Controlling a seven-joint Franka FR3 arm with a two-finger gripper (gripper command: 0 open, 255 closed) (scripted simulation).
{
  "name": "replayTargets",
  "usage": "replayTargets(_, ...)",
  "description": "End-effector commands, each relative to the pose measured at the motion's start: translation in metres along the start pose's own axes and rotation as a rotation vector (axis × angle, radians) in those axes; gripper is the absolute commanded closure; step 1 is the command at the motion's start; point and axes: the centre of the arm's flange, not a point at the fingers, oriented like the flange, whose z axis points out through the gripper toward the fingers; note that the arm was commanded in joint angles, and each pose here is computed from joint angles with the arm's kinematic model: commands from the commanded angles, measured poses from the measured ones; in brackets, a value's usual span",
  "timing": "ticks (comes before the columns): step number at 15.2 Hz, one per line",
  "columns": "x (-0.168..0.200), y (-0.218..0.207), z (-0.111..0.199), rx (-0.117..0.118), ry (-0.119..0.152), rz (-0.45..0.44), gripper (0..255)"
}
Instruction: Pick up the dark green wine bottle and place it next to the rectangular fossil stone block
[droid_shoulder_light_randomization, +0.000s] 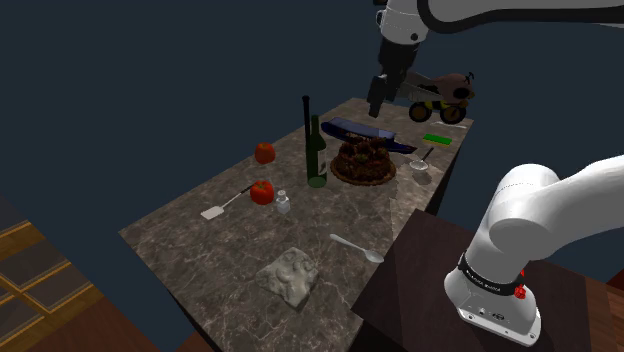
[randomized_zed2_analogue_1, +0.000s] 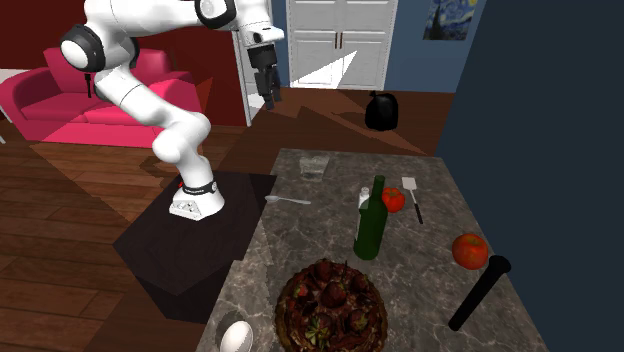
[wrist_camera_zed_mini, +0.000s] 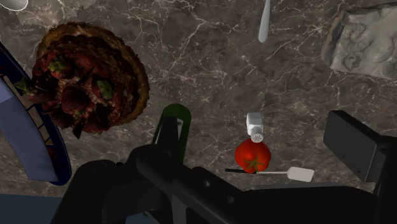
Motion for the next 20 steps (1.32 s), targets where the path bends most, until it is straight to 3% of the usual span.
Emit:
replayTargets(1, 0.0, 0.0, 0.0, 0.0, 0.0, 0.0, 0)
replayTargets(20, 0.207, 0.098, 0.135, 0.076, -0.082, 0.034, 0)
